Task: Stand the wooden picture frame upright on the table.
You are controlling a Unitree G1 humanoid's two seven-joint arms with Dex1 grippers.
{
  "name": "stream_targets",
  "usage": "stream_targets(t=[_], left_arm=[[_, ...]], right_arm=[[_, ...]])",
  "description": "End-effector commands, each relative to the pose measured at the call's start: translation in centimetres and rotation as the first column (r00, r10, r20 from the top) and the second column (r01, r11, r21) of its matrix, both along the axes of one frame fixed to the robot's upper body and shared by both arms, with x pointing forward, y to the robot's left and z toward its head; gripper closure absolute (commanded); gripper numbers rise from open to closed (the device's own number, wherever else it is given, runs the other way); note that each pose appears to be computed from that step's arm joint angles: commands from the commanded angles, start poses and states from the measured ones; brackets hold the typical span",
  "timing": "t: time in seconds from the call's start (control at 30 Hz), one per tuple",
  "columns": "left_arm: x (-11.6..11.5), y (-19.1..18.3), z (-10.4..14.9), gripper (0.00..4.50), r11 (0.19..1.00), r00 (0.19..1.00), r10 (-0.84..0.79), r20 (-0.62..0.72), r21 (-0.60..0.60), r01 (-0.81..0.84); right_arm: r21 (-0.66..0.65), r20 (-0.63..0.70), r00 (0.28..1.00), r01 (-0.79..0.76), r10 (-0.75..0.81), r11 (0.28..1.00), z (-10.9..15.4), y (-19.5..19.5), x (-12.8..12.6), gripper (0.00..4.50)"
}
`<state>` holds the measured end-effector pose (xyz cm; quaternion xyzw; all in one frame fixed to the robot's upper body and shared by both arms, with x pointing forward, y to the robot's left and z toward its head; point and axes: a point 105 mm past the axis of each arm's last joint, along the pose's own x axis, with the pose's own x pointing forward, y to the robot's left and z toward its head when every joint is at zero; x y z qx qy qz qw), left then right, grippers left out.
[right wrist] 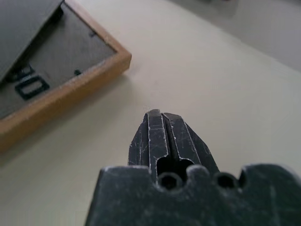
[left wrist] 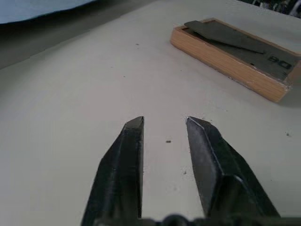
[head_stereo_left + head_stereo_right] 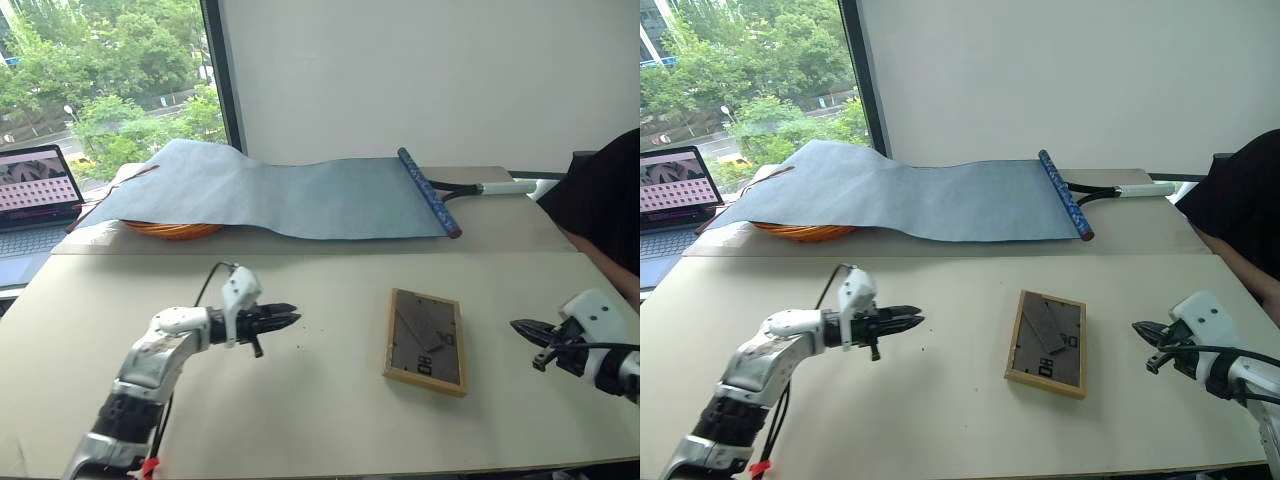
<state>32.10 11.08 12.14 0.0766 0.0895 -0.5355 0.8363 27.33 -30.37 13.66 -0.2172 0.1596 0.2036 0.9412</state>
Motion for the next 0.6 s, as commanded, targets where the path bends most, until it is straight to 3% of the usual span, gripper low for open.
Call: stream_targets(t=[0.03,0.13,0.2,0.3,0.6], left_arm=[[-0.1,-4.1,-0.4,4.43,0.993,0.994,-0.112,-0.016,0.048,0.112],[-0.7,-9.3,-0.9,4.43,0.965,0.97,-0.24,-0.023,0.099,0.241],[-0.9,-10.4,-1.7,4.43,0.948,0.961,-0.275,-0.024,0.158,0.275],[-1.0,-11.0,-2.9,4.43,0.93,0.957,-0.29,-0.026,0.227,0.288],[-1.3,-9.7,-4.5,4.43,0.924,0.963,-0.263,-0.061,0.27,0.269]], right_arm=[[-0.04,-0.046,0.998,-0.049,0.047,0.998,-0.3,1.0,0.4,4.5],[-0.04,-0.137,0.986,-0.103,0.097,0.994,-2.6,2.5,1.0,4.5],[-0.035,-0.16,0.98,-0.125,0.118,0.992,-3.4,3.2,1.3,4.5],[-0.013,-0.152,0.976,-0.16,0.156,0.987,-3.9,4.6,2.0,4.5],[0.04,-0.121,0.941,-0.313,0.316,0.949,-4.2,10.0,3.7,4.5]])
